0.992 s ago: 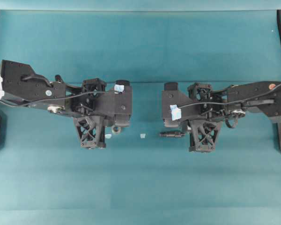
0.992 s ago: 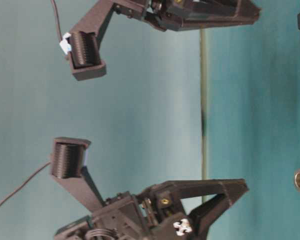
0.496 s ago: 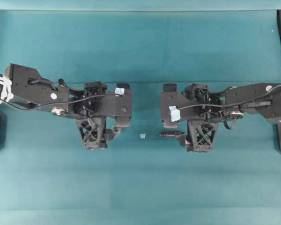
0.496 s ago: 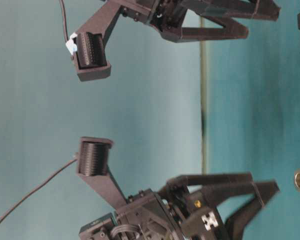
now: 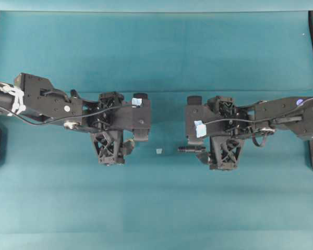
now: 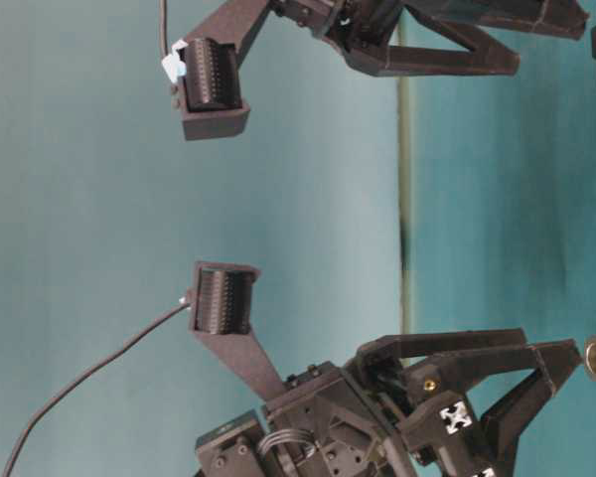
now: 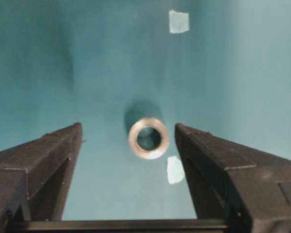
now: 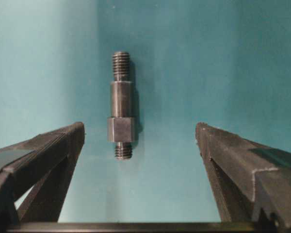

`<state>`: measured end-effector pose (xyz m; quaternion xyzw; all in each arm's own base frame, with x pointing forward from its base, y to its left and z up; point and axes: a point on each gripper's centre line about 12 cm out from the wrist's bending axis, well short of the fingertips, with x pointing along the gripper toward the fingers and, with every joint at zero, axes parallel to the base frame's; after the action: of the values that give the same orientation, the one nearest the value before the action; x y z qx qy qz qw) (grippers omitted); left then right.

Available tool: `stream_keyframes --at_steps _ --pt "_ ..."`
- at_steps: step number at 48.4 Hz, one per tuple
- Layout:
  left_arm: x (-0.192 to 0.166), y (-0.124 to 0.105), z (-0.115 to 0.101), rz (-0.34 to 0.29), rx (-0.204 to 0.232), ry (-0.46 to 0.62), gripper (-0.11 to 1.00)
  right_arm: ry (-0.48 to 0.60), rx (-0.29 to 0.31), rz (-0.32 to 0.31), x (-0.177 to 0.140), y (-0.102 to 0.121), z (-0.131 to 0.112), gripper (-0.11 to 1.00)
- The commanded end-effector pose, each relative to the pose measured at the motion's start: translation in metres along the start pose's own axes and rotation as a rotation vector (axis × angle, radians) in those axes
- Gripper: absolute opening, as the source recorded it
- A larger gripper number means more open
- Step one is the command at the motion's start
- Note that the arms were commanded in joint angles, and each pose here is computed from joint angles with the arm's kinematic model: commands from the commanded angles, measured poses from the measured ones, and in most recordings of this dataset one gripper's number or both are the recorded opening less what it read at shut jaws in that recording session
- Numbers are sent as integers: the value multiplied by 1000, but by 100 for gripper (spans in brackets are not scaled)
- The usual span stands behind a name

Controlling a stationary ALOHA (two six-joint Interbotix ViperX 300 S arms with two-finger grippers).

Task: Insert the washer onto the shaft with both hands.
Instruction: 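Lower left gripper over washer and right gripper over shaft, opening both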

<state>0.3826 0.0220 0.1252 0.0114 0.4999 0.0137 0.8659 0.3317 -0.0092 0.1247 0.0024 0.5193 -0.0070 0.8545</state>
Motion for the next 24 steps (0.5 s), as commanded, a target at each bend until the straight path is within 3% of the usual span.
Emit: stream_keyframes --at_steps 1,24 --pt "-3 2 7 3 0 -24 82 -12 2 -1 0 0 5 86" --pt "6 1 -1 1 0 6 82 34 -1 1 18 1 0 86"
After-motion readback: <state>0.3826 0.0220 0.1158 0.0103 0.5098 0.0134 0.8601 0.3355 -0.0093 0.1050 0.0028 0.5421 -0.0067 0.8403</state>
